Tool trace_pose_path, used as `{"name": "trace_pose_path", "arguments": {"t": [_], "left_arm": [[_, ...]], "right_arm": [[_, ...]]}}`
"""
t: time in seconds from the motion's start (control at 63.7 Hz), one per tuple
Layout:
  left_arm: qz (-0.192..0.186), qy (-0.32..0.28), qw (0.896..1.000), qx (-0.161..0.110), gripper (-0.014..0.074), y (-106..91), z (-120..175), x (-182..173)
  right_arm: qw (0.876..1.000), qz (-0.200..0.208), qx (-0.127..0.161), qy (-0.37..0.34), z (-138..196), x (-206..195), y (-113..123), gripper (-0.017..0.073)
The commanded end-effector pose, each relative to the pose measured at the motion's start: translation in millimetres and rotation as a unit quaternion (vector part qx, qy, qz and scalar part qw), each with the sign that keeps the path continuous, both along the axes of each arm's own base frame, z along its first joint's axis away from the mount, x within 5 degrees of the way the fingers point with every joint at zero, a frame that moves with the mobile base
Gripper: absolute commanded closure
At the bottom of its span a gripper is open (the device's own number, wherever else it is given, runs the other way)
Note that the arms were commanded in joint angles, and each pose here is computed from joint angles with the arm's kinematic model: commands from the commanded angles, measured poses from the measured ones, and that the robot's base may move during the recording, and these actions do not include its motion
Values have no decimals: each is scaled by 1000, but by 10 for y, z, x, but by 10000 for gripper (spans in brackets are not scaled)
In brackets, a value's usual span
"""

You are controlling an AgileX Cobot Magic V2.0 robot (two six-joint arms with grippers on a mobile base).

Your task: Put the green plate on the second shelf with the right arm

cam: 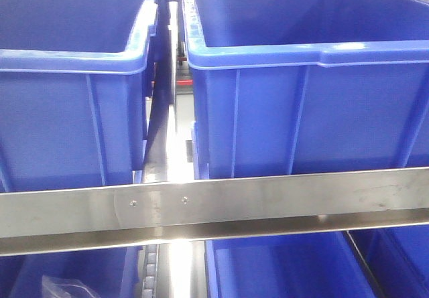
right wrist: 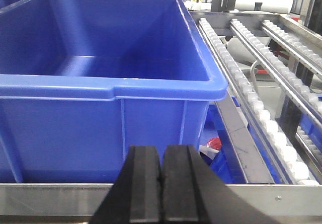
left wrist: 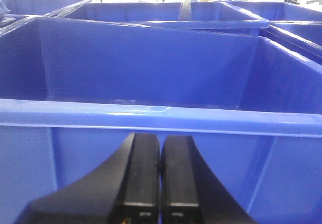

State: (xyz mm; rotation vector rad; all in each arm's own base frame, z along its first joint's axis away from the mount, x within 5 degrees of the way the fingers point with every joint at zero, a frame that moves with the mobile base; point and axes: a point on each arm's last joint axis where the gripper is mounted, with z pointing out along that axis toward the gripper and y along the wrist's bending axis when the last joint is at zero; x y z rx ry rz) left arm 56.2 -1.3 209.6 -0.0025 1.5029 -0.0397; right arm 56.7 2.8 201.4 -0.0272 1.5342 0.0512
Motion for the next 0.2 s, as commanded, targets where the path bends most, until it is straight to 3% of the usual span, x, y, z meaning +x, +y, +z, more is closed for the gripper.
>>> {"name": "trace_pose_path", "arguments": {"t": [0.0,0.188], "left_arm": [[-2,-29,1000,-4,463,0,-58,-2],[-2,-29,1000,-4,463,0,-58,-2]], "right_arm": [[998,0,-5,-58,141,-31,-2,503],[998,0,-5,-58,141,-31,-2,503]]}}
